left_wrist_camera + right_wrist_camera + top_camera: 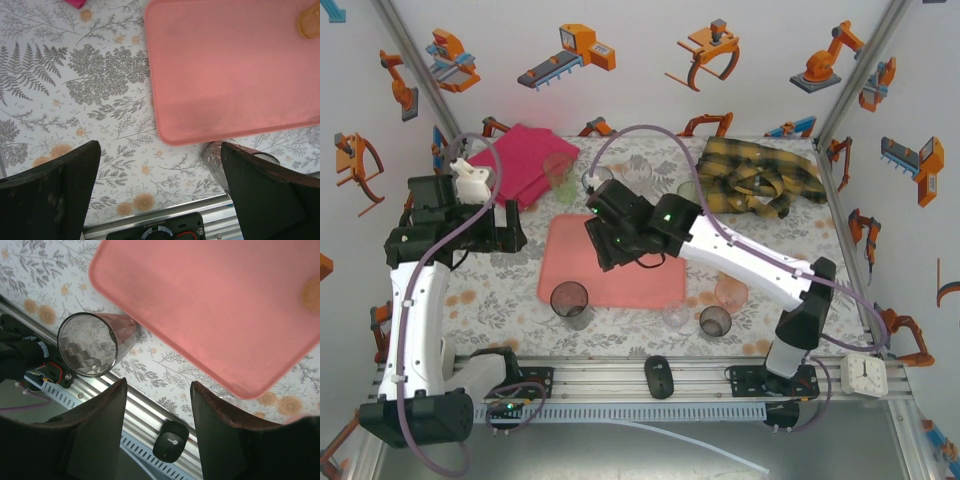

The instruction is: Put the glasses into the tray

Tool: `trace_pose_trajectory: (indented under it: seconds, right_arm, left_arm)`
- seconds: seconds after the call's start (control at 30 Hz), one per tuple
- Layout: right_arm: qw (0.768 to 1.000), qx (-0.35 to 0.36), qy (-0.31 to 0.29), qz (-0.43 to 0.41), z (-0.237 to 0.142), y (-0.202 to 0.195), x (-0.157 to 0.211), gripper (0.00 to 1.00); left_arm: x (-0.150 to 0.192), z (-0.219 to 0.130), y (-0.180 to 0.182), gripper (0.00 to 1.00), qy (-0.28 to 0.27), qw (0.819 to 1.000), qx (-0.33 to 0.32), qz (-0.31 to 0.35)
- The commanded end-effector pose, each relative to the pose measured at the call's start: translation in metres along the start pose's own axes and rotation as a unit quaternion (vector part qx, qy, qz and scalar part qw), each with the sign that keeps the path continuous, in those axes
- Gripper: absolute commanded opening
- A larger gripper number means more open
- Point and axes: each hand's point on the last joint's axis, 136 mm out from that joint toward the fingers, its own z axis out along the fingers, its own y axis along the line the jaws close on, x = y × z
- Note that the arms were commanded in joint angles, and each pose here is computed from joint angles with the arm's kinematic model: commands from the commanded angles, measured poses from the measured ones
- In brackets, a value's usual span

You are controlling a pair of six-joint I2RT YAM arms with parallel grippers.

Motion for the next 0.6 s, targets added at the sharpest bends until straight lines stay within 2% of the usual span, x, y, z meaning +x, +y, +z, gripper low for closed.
trace_pose_trajectory:
  seconds: [0.0, 0.2, 0.57]
  right_arm:
    - [1.000, -0.003, -0.006, 0.005, 0.006, 0.015, -0.004, 0.51]
    - [1.000, -0.006, 0.020, -0.003, 0.034, 0.033, 0.006, 0.51]
    - [0.998, -0.001, 0.064, -0.014, 0.075, 0.043, 0.024, 0.50]
  left_arm:
    - [-0.004, -0.004, 0.008, 0.97, -0.001, 1.000, -0.014, -0.021]
    - [-0.003, -0.006, 0.005, 0.97, -0.004, 1.000, 0.002, -0.029]
    - [-0.003, -0.014, -0.005, 0.97, -0.006, 0.999, 0.031, -0.027]
